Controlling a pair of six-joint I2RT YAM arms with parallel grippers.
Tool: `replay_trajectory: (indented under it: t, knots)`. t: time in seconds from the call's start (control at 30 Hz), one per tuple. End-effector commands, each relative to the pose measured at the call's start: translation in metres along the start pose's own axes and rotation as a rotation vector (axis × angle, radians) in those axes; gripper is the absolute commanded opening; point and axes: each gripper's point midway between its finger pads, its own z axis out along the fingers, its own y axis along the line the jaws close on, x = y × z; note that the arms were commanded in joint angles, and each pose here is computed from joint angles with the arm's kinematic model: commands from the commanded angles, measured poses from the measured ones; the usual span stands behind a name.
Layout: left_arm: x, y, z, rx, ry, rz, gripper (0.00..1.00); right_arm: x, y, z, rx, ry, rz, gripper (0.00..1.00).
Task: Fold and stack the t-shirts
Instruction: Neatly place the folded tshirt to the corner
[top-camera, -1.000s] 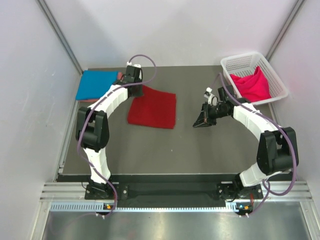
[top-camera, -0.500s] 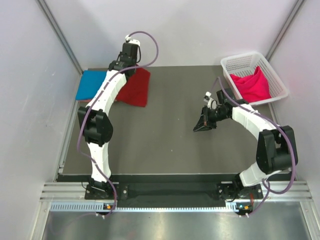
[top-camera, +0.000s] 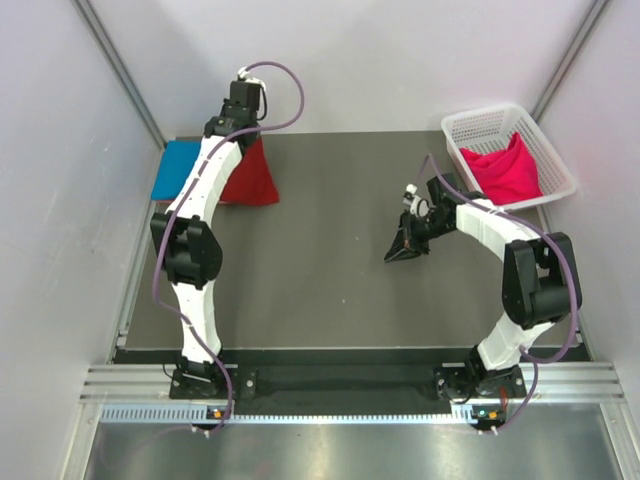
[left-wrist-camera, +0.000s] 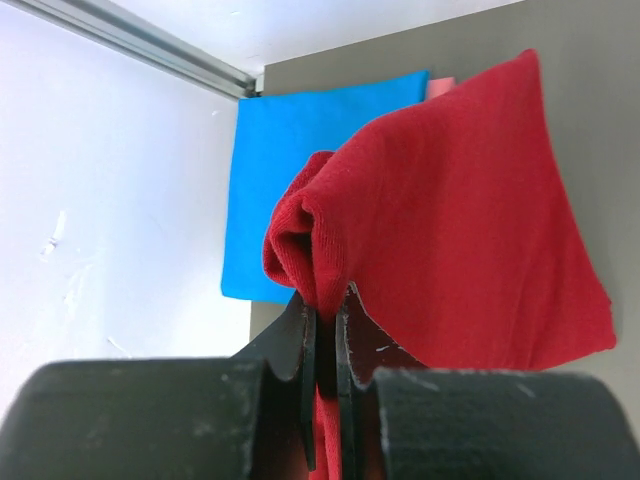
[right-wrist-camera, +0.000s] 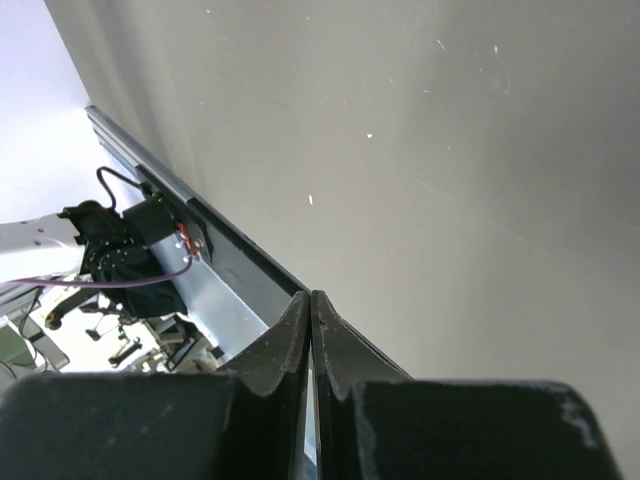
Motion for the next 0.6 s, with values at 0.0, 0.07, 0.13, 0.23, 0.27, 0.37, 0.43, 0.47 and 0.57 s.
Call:
replay_trajectory:
  t: [0.0,0.07,0.13,0.23,0.27,0.37,0.43,0.47,0.57]
  knots:
    - [-0.025,0.036,-0.014,-0.066,-0.076,-0.024,0.0,-0.006,0.01,-0.001,-0.02,-0.004,-0.038,0.02]
    - [-0.025,0.039,-0.014,-0.076,-0.075,-0.006,0.0,-0.005,0.009,-0.001,-0.017,0.0,-0.035,0.02]
    - [-0.02,0.039,-0.013,-0.083,-0.07,0.008,0.0,-0.005,0.01,-0.001,-0.016,-0.002,-0.036,0.02]
    - [-0.02,0.048,-0.017,-0.099,-0.071,0.008,0.0,-0.006,0.009,-0.001,-0.013,0.0,-0.036,0.02]
    - [-0.021,0.052,-0.019,-0.107,-0.076,0.006,0.0,-0.006,0.009,0.0,-0.011,0.004,-0.033,0.02]
    - [-0.025,0.063,-0.025,-0.127,-0.093,0.0,0.0,-0.008,0.008,0.001,-0.014,0.005,-0.026,0.02]
    - [-0.024,0.07,-0.025,-0.14,-0.091,-0.002,0.0,-0.008,0.01,0.001,-0.017,0.003,-0.029,0.02]
    - [-0.024,0.072,-0.026,-0.143,-0.093,-0.002,0.0,-0.009,0.01,0.0,-0.016,-0.002,-0.029,0.02]
    - [-0.022,0.078,-0.026,-0.153,-0.091,-0.006,0.0,-0.008,0.008,0.001,-0.016,0.003,-0.025,0.02]
